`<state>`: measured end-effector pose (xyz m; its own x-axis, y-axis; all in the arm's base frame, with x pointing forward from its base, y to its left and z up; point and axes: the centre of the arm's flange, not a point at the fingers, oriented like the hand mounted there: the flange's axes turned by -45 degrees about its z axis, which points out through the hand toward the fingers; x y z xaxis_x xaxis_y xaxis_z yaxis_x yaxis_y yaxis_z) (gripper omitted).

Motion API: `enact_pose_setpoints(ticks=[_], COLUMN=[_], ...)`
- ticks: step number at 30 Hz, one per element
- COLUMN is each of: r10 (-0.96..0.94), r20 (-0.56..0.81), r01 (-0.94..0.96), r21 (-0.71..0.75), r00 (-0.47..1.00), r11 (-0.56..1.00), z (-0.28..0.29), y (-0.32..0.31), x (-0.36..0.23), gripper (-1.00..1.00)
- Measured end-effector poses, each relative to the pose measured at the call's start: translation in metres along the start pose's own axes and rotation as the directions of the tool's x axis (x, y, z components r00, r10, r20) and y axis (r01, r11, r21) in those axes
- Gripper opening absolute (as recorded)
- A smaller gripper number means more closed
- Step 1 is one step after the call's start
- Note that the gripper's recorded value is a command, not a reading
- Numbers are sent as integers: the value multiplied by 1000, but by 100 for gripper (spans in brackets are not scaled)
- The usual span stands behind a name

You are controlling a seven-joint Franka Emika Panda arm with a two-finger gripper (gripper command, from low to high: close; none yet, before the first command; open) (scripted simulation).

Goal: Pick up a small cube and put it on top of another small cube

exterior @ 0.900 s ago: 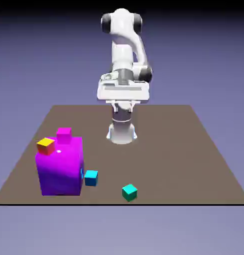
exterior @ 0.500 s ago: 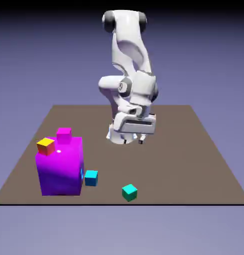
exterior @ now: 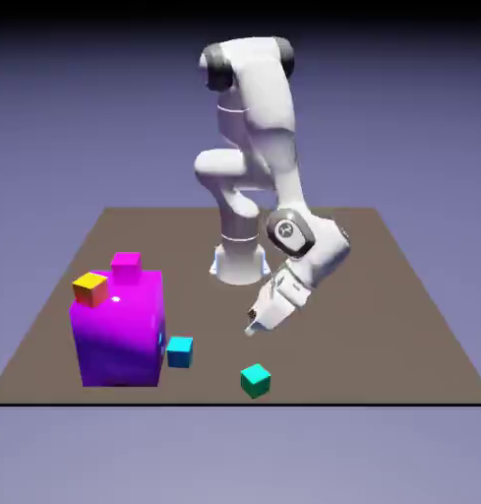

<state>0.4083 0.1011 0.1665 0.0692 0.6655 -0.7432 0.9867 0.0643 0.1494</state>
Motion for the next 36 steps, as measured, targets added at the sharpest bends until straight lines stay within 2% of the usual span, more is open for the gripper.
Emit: enact_pose_setpoints(ticks=[7, 14, 16, 17, 19, 22, 26, 31, 33, 36], r10=[-247, -326, -326, -326, -326, -326, -275, -140, -124, -124], r20=[195, 341, 339, 341, 341, 341, 342, 324, 322, 322], r01=[279, 430, 428, 430, 429, 428, 326, 108, 86, 86], r21=[-159, -294, -294, -294, -293, -287, -102, 113, 130, 130], r00=[949, 882, 883, 882, 882, 882, 899, 936, 939, 939], r11=[947, 854, 855, 854, 854, 857, 940, 988, 988, 988], z=[14, 13, 52, 70, 70, 14, 54, 86, 88, 144], y=[3, 14, 27, 31, 31, 14, 6, -9, -10, -17], x=[46, 85, 89, 90, 90, 84, 25, -50, -56, -58], gripper=[0, 0, 0, -100, -100, -100, -100, -100, -100, -100])
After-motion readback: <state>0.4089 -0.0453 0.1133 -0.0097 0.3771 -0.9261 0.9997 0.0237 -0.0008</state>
